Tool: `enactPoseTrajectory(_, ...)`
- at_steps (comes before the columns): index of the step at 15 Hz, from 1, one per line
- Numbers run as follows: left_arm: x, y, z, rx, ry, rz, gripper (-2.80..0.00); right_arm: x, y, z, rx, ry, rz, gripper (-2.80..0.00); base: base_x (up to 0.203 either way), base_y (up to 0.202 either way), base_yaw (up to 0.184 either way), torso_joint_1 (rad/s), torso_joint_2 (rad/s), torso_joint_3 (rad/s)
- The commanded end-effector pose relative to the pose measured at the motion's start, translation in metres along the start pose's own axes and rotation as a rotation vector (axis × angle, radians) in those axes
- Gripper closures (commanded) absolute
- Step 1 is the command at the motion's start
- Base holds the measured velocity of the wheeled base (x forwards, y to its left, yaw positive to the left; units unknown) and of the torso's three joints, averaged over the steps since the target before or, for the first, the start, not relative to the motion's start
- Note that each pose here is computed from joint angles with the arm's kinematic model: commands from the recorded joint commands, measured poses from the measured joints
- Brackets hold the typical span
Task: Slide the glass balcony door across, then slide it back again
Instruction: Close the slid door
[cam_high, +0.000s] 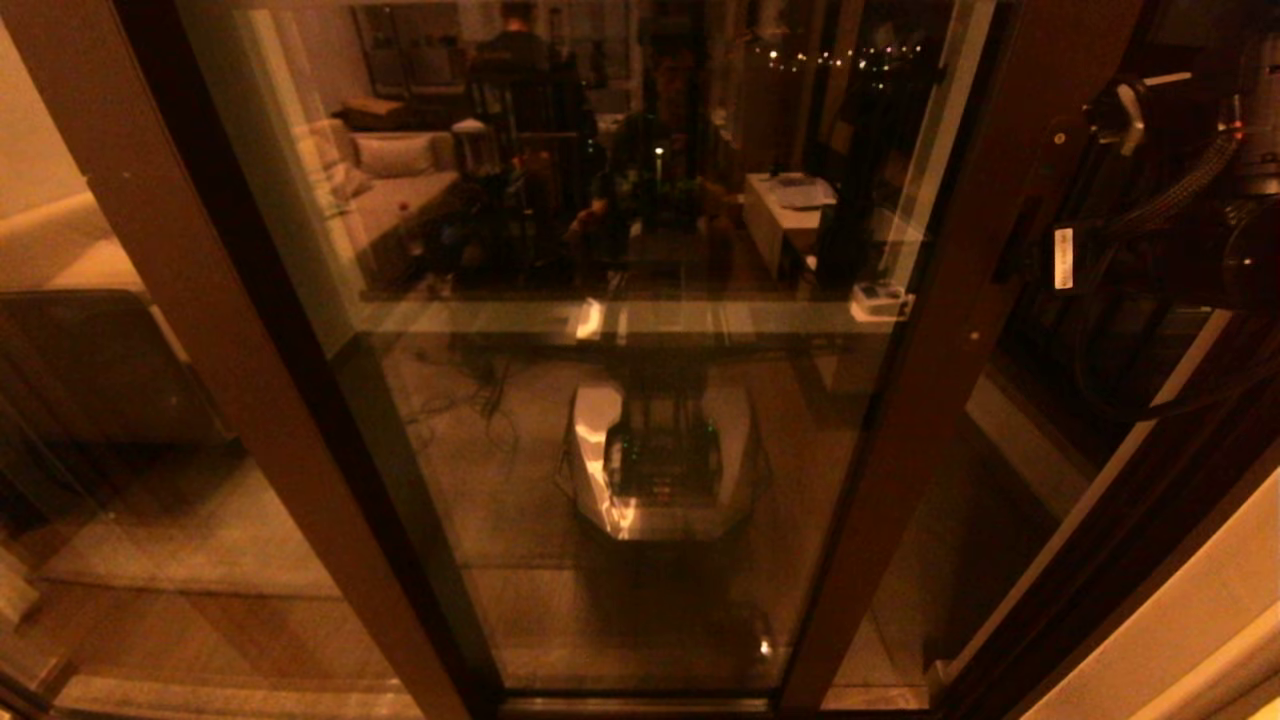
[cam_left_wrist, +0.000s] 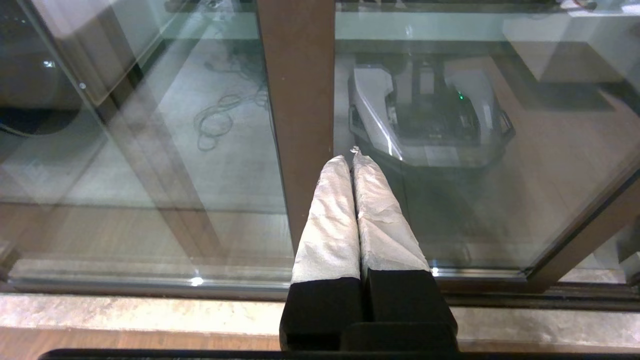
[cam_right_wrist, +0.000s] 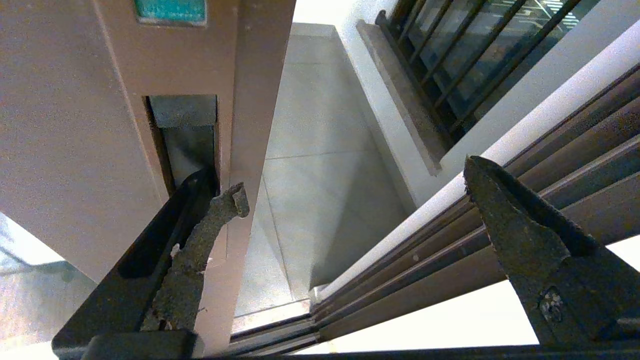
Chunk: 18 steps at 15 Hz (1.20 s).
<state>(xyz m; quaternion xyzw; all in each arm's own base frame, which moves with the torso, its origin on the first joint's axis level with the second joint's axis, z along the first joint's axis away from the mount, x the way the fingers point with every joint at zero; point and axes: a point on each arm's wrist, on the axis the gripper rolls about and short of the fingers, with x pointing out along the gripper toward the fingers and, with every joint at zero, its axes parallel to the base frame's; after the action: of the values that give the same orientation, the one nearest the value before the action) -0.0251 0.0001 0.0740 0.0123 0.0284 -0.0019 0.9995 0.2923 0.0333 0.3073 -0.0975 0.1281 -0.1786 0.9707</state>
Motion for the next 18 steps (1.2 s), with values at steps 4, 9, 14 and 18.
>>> enactPoseTrajectory(4,0.000,0.000,0.000,0.000,0.000,0.000,0.00,0.004,-0.012,0.000,-0.007,-0.002,-0.047,-2.80,0.000,0.000,0.000,0.000,0.00,0.000)
enactPoseTrajectory(9,0.000,0.000,0.000,0.000,0.001,0.000,0.00,0.008,-0.015,-0.002,-0.018,0.009,-0.063,-2.80,0.000,0.000,0.000,0.000,0.00,0.000)
enactPoseTrajectory(14,0.000,0.000,0.000,0.000,0.000,0.000,0.00,0.014,-0.021,-0.004,-0.029,0.022,-0.086,-2.80,0.000,0.000,0.000,0.000,0.00,0.000)
enactPoseTrajectory(18,0.000,0.000,0.000,0.000,0.000,0.000,0.00,0.024,-0.035,-0.007,-0.026,0.031,-0.141,-2.80,0.000,0.000,0.000,0.000,0.00,0.000)
